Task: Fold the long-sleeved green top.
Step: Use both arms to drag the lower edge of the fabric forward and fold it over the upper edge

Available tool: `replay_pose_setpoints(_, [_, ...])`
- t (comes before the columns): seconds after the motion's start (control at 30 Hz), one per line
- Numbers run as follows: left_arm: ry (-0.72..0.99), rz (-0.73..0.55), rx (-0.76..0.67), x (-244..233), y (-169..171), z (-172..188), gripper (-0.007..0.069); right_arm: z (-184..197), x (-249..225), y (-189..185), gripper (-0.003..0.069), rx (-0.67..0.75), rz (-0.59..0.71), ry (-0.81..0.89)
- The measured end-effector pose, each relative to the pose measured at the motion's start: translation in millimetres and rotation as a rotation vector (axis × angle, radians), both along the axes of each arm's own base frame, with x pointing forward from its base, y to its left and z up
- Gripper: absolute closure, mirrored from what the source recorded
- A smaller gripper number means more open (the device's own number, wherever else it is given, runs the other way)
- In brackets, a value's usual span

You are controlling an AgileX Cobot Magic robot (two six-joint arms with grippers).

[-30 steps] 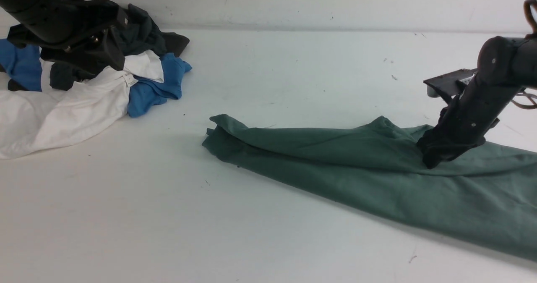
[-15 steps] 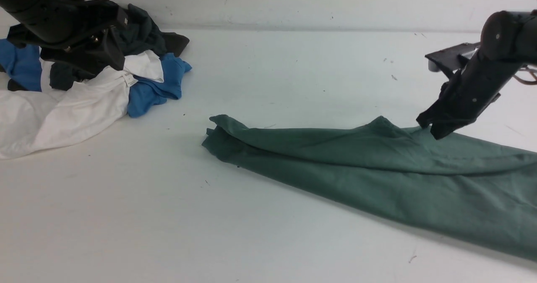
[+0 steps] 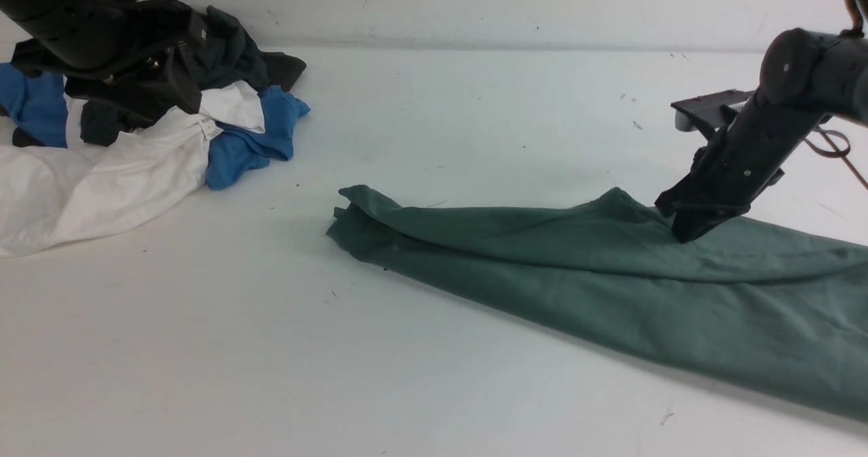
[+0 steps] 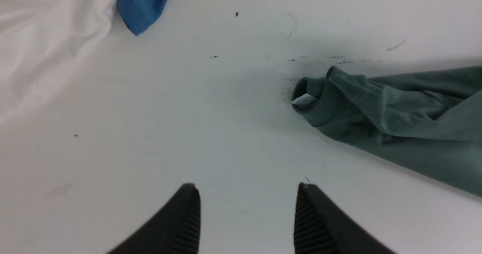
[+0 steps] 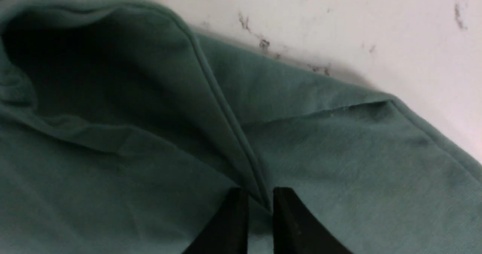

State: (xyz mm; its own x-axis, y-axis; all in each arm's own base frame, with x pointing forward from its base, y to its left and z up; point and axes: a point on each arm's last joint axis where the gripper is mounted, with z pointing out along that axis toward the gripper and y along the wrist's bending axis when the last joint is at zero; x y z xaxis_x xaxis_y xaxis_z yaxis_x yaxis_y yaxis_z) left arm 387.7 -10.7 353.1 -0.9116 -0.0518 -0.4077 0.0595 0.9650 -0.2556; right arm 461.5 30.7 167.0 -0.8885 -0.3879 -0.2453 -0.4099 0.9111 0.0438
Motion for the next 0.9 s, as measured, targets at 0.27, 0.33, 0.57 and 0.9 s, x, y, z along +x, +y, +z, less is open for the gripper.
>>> replay_pose_setpoints(0.27, [0.021,0.0,-0.001,4.7,0.2,-8.1,0.03,-9.9,2.9,0.0,0.0399,-0.001,-0.002,0.001])
replay_pose_setpoints(0.33, [0.025,0.0,-0.001,5.6,0.2,-9.8,0.03,-9.7,3.2,0.0,0.0393,-0.001,-0.002,-0.002])
replay_pose_setpoints(0.57, [0.05,0.0,-0.002,10.9,0.4,-19.5,0.03,-10.1,3.0,0.2,0.0431,0.001,-0.003,0.003])
replay_pose_setpoints(0.9, [0.053,0.001,-0.002,11.7,0.4,-20.9,0.03,4.8,10.5,-2.0,0.0659,-0.021,-0.022,-0.025])
